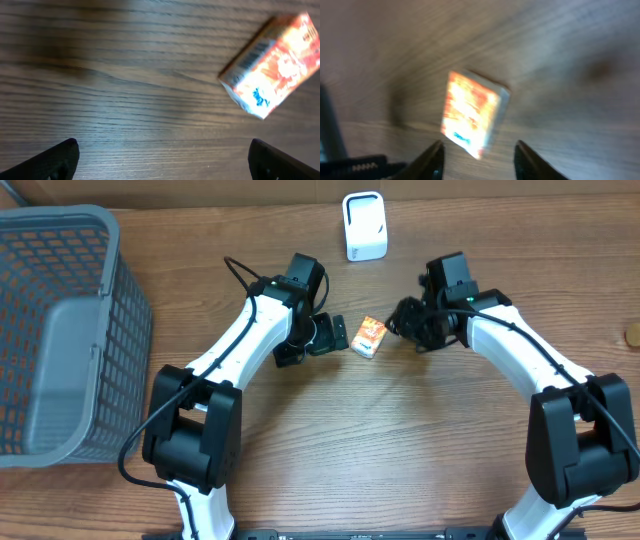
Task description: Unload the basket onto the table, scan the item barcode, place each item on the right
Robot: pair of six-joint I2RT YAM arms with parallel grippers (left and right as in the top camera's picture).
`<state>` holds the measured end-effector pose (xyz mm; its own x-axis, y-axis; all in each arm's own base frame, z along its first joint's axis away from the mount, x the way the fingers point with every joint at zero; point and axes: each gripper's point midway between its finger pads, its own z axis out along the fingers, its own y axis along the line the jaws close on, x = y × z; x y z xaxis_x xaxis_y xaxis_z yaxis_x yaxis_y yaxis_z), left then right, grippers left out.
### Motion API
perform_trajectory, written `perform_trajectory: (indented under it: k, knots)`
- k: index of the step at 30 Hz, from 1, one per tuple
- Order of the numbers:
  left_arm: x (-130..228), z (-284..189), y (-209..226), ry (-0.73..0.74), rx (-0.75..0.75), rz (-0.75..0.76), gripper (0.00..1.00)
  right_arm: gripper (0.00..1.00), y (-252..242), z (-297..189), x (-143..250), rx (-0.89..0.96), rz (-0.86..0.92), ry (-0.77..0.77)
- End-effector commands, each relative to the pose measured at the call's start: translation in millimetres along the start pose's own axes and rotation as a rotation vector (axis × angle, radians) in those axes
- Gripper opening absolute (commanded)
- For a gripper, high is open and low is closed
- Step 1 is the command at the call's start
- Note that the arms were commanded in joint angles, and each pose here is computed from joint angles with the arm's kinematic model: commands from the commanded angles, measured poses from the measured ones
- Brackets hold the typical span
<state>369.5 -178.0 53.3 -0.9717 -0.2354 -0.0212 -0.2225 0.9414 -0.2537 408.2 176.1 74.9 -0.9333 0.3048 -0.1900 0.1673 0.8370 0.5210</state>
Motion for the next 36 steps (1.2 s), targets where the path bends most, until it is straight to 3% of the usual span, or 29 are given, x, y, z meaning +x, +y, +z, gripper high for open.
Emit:
perform_trajectory:
  k: [1, 7, 16, 20, 28, 36]
  knots:
    - [-10, -3, 15, -0.032, -0.035, -0.13, 1.0, 0.37, 20, 2, -6, -0.036, -0.004, -0.034]
    - [-9, -4, 21, -0.024, -0.051, -0.14, 1.0, 0.33, 26, 21, -4, 0.017, 0.071, -0.086]
    - [-2, -4, 29, -0.005, -0.091, -0.143, 1.0, 0.29, -3, 63, 19, 0.099, 0.159, 0.01]
    - [-1, -4, 32, 0.0, -0.106, -0.136, 1.0, 0.27, -22, 57, 21, 0.17, 0.187, 0.026]
    - [-1, -4, 32, -0.001, -0.106, -0.13, 1.0, 0.33, -63, 33, 9, 0.334, 0.179, 0.026]
    - [-1, -4, 32, 0.0, -0.106, -0.129, 1.0, 0.33, -76, 17, 3, 0.369, 0.155, 0.054]
